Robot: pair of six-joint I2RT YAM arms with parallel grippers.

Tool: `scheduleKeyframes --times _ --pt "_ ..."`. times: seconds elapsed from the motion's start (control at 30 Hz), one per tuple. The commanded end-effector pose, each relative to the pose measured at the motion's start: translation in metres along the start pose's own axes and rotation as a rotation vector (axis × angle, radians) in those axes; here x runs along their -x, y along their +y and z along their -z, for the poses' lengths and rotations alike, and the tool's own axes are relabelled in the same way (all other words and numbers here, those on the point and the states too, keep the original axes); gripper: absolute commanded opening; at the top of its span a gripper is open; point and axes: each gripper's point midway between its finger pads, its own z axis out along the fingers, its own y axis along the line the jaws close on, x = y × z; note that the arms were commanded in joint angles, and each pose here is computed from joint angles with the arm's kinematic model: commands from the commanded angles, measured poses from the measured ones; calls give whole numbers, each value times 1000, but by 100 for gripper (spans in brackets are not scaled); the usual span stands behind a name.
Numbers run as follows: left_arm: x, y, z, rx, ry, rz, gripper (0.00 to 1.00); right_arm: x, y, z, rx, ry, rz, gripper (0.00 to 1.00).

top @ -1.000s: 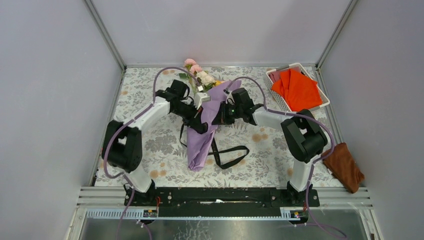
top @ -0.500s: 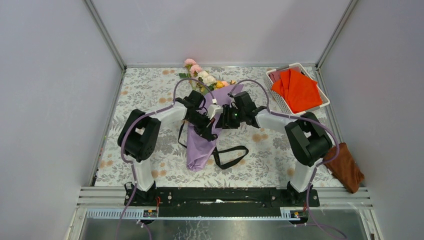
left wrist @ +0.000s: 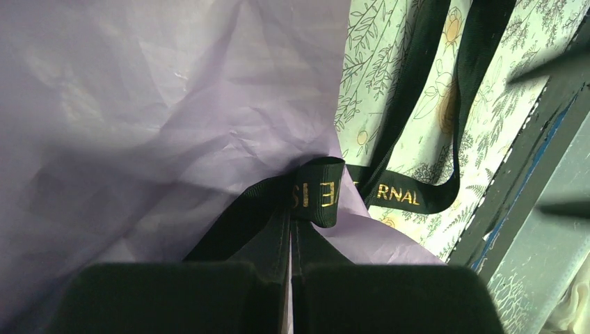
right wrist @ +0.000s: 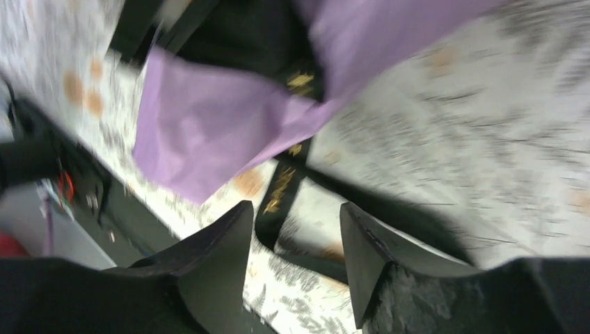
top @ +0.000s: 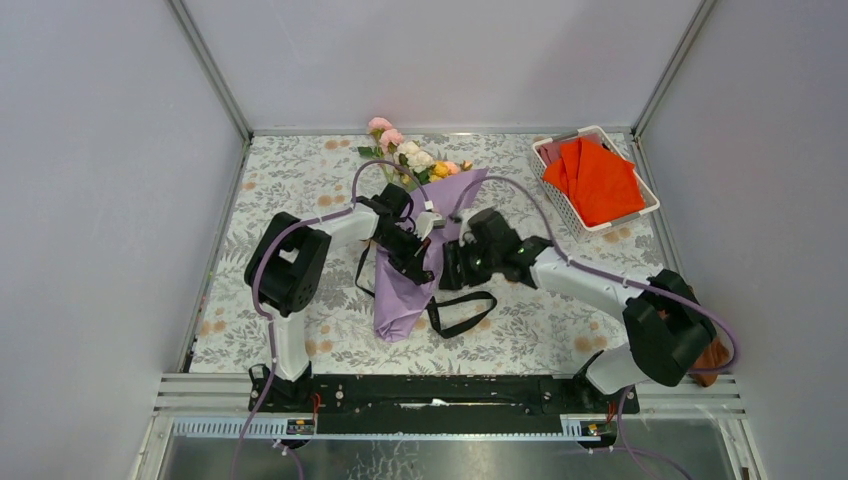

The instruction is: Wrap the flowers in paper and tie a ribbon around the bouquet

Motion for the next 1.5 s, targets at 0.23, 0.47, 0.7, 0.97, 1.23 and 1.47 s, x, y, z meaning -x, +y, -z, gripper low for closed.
scheduleKeyframes --times 0.23,0.47,0.7,0.97,1.23,1.47 --pt "11 7 4 17 -43 -7 0 -87 22 -30 91 192 339 64" --pt "17 9 12 22 -72 -1 0 -146 15 -40 68 299 375 55" --pt "20 8 20 27 -90 -7 0 -121 -1 -22 -90 235 305 0" --pt "19 9 27 50 -100 -22 0 33 -50 98 -158 -390 -63 0" --pt "21 5 26 22 -110 -21 0 136 -7 205 -85 -783 32 0" --pt "28 -5 34 8 -139 -46 0 200 36 164 158 -756 52 0"
